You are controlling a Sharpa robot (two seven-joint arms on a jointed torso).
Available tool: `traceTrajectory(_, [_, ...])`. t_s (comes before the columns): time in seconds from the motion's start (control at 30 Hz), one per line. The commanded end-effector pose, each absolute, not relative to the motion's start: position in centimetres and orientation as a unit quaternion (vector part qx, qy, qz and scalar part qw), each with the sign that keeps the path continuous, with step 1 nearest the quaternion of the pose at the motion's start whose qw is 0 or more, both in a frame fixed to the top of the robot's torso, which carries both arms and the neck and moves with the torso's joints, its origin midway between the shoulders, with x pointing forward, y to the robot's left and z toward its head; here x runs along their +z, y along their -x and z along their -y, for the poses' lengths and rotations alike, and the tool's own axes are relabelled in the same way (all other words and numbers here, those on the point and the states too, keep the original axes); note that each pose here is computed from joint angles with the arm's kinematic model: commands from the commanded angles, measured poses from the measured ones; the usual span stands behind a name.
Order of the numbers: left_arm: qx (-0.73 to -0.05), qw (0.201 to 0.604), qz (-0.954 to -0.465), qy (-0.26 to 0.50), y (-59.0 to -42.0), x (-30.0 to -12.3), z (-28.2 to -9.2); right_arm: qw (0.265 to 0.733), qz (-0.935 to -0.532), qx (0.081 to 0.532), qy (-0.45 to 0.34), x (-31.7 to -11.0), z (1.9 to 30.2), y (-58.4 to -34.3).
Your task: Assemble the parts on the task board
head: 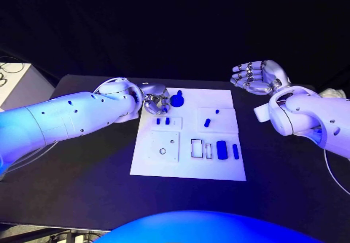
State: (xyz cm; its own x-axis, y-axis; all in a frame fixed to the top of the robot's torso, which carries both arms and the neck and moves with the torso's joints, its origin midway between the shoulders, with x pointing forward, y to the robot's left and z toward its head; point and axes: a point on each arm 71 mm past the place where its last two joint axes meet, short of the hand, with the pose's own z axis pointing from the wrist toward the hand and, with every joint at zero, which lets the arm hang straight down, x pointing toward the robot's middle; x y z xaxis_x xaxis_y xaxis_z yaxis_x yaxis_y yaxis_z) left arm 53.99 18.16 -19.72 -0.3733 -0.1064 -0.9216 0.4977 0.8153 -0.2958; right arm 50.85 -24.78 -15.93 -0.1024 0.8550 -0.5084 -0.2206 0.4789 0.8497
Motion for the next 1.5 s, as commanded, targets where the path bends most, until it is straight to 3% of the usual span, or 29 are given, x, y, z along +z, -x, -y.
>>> traceTrajectory(0.03, [-0.275,0.533,-0.789,-0.133,-53.85,-20.05,-17.95,0.614,-0.602,0.440,-0.260,-15.92,24.70,-50.83])
traceTrajectory(1.5, [-0.259,0.528,-0.799,-0.125,-53.98,-20.55,-18.45,0.610,-0.607,0.437,-0.261,-16.01,24.86,-50.86])
